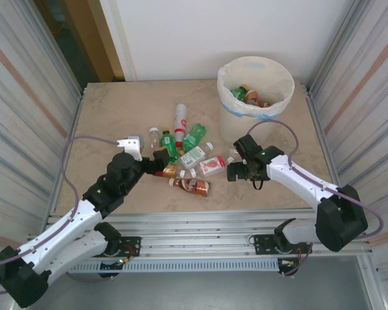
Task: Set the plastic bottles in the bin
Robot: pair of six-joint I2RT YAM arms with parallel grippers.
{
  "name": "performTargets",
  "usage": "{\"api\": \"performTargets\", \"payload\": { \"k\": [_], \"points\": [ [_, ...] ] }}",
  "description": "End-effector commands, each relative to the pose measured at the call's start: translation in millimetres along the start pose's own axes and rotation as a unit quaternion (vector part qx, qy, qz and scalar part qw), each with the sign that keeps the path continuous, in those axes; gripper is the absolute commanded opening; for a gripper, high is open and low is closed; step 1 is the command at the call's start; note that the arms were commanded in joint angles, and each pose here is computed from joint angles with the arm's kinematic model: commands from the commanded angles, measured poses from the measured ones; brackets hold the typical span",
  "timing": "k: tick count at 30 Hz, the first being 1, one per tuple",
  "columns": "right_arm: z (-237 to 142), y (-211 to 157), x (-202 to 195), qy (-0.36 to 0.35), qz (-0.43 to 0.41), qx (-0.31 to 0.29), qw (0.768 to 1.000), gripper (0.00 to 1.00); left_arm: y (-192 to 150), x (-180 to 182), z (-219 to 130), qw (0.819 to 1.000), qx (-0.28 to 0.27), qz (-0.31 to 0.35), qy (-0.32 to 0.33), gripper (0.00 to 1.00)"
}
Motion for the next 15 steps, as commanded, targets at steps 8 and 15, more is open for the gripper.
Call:
{"api": "performTargets", "payload": {
  "k": [8, 15],
  "points": [
    [11.1, 16.4, -1.1, -0.043, -0.006, 0.003, 0.999, 0.99, -1.6, 9.4, -4.8, 1.000, -0.012, -0.011, 0.023, 0.99],
    [21.5, 18.8, -4.4, -0.033, 0.000, 0.014, 0.999, 0.97, -0.3, 9.9, -4.8, 1.000, -0.013, -0.014, 0.023, 0.99]
  ]
}}
Point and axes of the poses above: each hand's point on the last joint's axis, 136 mm out from that joint toward the fingers, its own z axis out along the fingers, its own x axis along the line the jaws close on, y = z × x, the point moved 8 cm from there along -z, back along the fingers, and after that the axes turned 2 degrees about -z, right-handed, at the moved point
